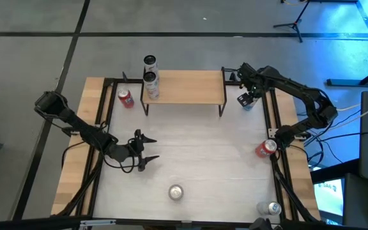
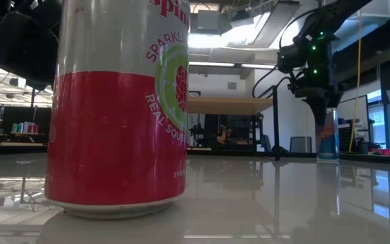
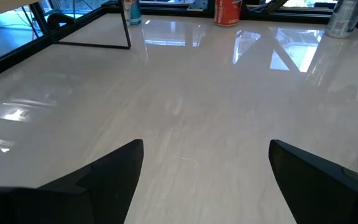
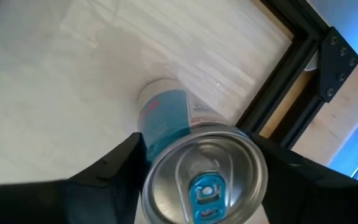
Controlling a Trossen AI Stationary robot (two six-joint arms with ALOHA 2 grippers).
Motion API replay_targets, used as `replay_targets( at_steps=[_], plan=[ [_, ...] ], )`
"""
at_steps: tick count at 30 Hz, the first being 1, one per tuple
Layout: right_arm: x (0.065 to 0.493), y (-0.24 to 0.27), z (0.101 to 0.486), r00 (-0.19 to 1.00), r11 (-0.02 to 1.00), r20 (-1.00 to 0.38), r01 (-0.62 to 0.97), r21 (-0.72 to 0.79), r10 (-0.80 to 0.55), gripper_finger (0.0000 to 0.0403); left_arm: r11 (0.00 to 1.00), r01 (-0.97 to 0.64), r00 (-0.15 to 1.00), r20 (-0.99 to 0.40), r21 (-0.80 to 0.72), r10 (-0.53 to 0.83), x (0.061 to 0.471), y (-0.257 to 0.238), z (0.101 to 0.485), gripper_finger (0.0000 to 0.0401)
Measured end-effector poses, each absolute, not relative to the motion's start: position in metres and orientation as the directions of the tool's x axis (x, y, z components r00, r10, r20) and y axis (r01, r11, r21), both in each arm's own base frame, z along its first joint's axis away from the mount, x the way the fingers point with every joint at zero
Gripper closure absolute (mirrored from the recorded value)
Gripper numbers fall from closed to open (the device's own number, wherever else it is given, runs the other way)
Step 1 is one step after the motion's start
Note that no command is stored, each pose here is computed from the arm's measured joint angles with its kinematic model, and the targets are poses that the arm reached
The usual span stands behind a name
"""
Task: Place canned beverage on shelf
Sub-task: Put the top blue soda can on the shelf
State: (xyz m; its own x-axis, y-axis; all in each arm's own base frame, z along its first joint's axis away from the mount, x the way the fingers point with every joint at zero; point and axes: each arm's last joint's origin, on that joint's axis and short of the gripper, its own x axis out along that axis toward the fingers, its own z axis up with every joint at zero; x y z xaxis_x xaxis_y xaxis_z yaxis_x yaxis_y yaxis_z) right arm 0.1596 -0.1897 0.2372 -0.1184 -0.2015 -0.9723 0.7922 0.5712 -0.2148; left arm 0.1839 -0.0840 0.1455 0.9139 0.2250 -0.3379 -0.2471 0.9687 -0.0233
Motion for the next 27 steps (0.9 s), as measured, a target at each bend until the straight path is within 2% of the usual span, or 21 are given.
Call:
replay_targets(
  at_steps=[7,12,18,27],
  plan=[
    [0.16,-0.183,0.245,-0.103,0.625,-0.975,0.753,-0.205,-0.197,0.0169,0.969,-0.247,0.914,-0.338,-0.023,0.225,0.184,-0.084,0.146,0.0064],
    [0.164,-0.168,0.272,-0.053,0.651,-0.967,0.73,-0.206,-0.247,0.0169,0.969,-0.247,0.914,-0.338,-0.023,0.225,0.184,-0.084,0.145,0.0064],
    [0.174,-0.134,0.3,0.012,0.708,-0.974,0.688,-0.156,-0.226,0.017,0.969,-0.247,0.914,-0.338,-0.023,0.225,0.184,-0.084,0.146,0.0064],
    [0.193,-0.075,0.31,0.104,0.806,-0.981,0.588,-0.071,-0.162,0.0171,0.969,-0.247,0.914,-0.338,-0.023,0.225,0.184,-0.084,0.146,0.0064]
  ],
)
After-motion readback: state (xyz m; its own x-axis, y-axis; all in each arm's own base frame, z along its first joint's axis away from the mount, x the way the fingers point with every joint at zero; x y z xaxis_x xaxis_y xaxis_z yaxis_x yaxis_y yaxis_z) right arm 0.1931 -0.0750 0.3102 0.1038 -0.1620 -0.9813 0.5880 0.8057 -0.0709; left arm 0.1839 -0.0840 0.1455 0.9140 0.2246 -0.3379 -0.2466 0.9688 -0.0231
